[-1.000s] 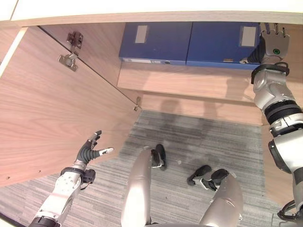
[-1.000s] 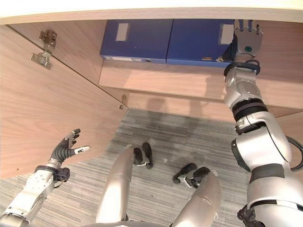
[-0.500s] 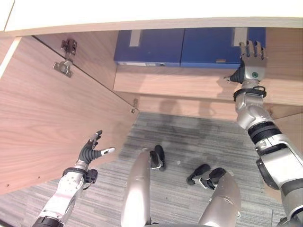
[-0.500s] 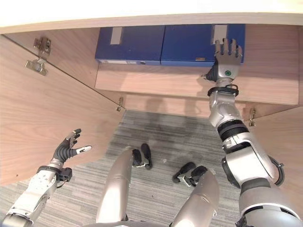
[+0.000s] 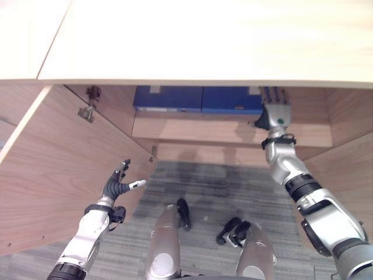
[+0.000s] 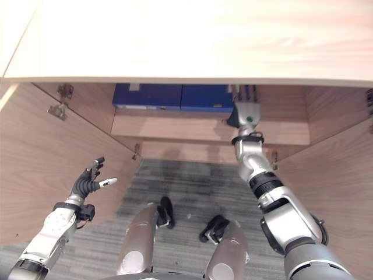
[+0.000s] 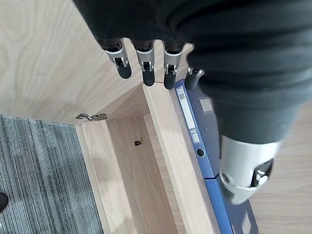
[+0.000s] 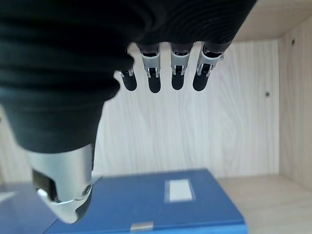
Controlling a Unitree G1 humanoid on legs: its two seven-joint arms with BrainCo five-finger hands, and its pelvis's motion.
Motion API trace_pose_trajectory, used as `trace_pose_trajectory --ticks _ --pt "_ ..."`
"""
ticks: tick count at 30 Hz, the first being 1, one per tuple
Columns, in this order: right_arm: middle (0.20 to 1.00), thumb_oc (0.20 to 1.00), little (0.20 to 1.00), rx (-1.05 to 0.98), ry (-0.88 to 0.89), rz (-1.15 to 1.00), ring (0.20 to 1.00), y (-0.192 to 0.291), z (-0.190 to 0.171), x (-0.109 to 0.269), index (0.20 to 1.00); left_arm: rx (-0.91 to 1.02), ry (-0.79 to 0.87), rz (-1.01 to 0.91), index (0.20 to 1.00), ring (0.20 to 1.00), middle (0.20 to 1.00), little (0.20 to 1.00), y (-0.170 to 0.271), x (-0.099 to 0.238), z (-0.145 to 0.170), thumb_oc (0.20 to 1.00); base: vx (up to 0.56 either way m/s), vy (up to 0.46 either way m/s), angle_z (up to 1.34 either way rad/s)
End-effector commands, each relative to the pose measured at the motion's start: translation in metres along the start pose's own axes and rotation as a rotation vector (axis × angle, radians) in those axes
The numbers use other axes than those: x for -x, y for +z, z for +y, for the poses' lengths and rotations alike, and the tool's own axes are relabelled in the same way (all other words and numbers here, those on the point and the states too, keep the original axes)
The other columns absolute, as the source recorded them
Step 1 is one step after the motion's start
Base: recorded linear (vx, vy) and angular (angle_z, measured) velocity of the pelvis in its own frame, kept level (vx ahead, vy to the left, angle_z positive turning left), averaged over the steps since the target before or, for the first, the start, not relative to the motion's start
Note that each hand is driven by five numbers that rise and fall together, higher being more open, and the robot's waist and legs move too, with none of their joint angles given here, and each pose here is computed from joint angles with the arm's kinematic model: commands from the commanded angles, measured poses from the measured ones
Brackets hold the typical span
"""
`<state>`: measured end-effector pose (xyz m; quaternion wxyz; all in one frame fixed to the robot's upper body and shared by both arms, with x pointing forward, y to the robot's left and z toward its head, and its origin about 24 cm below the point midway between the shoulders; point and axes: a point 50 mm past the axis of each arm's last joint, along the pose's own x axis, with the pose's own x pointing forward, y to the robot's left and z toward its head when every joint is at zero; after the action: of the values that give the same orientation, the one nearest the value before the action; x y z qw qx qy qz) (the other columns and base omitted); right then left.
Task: Put the empty folder in the office cabinet
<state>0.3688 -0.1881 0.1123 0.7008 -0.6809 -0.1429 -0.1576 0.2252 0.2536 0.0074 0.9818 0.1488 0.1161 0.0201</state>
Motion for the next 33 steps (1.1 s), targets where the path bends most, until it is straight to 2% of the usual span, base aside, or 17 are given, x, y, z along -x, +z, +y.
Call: trace_pose_trajectory --ticks 1,5,7,8,10,11,14,16,17,24,25,26,33 --pt "1.000 1.000 1.000 -0.046 0.042 -0.019 1.000 0.009 0.009 0.003 1.000 -0.077 0.013 0.021 1.000 1.000 1.000 1.000 -0.008 0.004 0.002 1.000 0.04 -0.033 -0.29" --pt "1.000 1.000 1.000 -0.146 0.279 0.043 1.000 0.008 0.059 0.056 1.000 -0.112 0.057 0.222 1.000 1.000 1.000 1.000 -0.054 0.018 0.005 1.000 0.08 -0.074 -0.21" --pt "1.000 1.000 1.000 -0.164 0.321 0.062 1.000 0.006 0.066 0.066 1.000 -0.112 0.067 0.261 1.000 1.000 1.000 1.000 -0.063 0.023 0.005 1.000 0.06 -0.060 -0.28" --pt "1.000 1.000 1.000 -0.168 0.409 0.067 1.000 0.005 0.079 0.085 1.000 -0.090 0.086 0.309 1.000 1.000 1.000 1.000 -0.075 0.029 0.003 1.000 0.03 -0.017 -0.20" --pt "1.000 1.000 1.000 -0.158 0.451 0.058 1.000 0.005 0.085 0.094 1.000 -0.078 0.084 0.329 1.000 1.000 1.000 1.000 -0.080 0.033 0.000 1.000 0.02 0.022 -0.19" --pt "1.000 1.000 1.000 -0.159 0.517 0.080 1.000 -0.001 0.093 0.111 1.000 -0.058 0.086 0.361 1.000 1.000 1.000 1.000 -0.087 0.038 -0.006 1.000 0.01 0.082 -0.36" --pt "1.000 1.000 1.000 -0.173 0.560 0.128 1.000 -0.012 0.096 0.125 1.000 -0.016 0.091 0.394 1.000 1.000 1.000 1.000 -0.094 0.042 -0.015 1.000 0.00 0.109 -0.48" --pt "1.000 1.000 1.000 -0.185 0.639 0.203 1.000 -0.026 0.104 0.152 1.000 0.042 0.080 0.445 1.000 1.000 1.000 1.000 -0.104 0.047 -0.029 1.000 0.01 0.250 -0.39" --pt "1.000 1.000 1.000 -0.184 0.641 0.204 1.000 -0.027 0.104 0.153 1.000 0.042 0.079 0.446 1.000 1.000 1.000 1.000 -0.104 0.047 -0.030 1.000 0.03 0.275 -0.03" --pt "1.000 1.000 1.000 -0.177 0.814 0.409 1.000 -0.052 0.119 0.223 1.000 -0.010 0.017 0.496 1.000 1.000 1.000 1.000 -0.113 0.044 -0.050 1.000 0.04 0.197 0.03" --pt "1.000 1.000 1.000 -0.177 0.814 0.410 1.000 -0.053 0.119 0.223 1.000 -0.010 0.017 0.496 1.000 1.000 1.000 1.000 -0.113 0.044 -0.051 1.000 -0.02 0.160 0.09" --pt "1.000 1.000 1.000 -0.174 0.869 0.444 1.000 -0.053 0.123 0.240 1.000 -0.003 0.016 0.511 1.000 1.000 1.000 1.000 -0.115 0.045 -0.053 1.000 -0.02 0.140 0.09" --pt "1.000 1.000 1.000 -0.214 0.945 0.537 1.000 -0.054 0.127 0.263 1.000 -0.078 -0.035 0.515 1.000 1.000 1.000 1.000 -0.115 0.039 -0.061 1.000 -0.04 0.064 0.27"
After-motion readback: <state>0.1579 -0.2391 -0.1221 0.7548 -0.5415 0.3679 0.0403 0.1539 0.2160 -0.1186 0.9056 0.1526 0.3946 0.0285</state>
